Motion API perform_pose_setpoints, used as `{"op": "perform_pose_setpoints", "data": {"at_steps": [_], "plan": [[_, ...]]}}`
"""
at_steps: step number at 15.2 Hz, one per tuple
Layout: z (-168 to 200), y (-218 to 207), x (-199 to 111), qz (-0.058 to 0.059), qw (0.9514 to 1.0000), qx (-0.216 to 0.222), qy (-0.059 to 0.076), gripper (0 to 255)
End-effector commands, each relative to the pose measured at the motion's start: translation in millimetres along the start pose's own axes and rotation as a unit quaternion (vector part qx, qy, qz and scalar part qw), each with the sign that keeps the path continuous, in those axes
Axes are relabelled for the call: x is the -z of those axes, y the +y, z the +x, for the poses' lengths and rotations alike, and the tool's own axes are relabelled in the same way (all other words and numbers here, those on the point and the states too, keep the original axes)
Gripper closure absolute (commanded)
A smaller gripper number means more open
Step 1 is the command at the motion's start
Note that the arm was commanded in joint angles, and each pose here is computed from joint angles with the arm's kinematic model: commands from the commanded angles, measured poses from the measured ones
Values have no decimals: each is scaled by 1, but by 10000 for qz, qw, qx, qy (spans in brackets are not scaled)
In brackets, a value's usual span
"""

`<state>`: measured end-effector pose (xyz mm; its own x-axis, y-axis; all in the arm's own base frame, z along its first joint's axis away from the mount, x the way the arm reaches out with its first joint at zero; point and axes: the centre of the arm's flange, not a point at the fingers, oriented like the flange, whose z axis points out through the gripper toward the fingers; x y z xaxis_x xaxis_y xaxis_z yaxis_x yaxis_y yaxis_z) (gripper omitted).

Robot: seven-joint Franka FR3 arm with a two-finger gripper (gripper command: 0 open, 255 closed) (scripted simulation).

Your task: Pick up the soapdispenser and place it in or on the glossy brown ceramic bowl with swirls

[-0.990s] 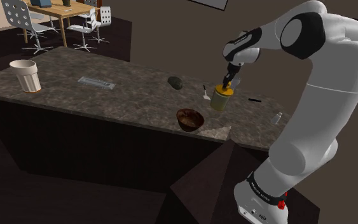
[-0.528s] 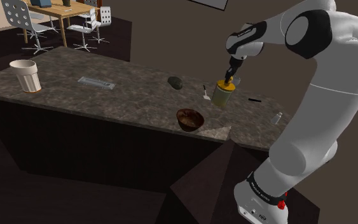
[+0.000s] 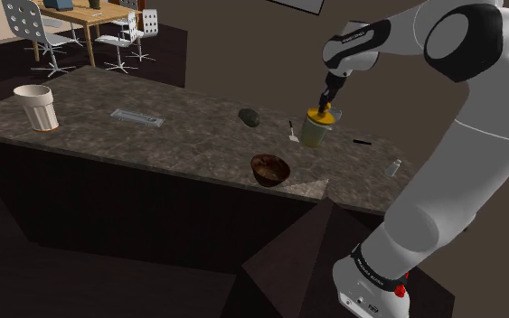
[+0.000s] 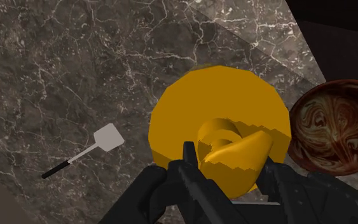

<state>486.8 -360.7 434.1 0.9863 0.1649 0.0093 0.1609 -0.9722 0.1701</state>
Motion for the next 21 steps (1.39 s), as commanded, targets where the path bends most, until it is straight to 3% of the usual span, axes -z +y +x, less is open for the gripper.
{"op": "perform_pose_setpoints", "data": {"at_steps": [1,17,21], "plan": [[8,-22,11,-4,10000,-6,1,255],[55,-211,104,-4,10000,-6,1,255],[55,-215,84,-4,10000,-6,1,255]]}}
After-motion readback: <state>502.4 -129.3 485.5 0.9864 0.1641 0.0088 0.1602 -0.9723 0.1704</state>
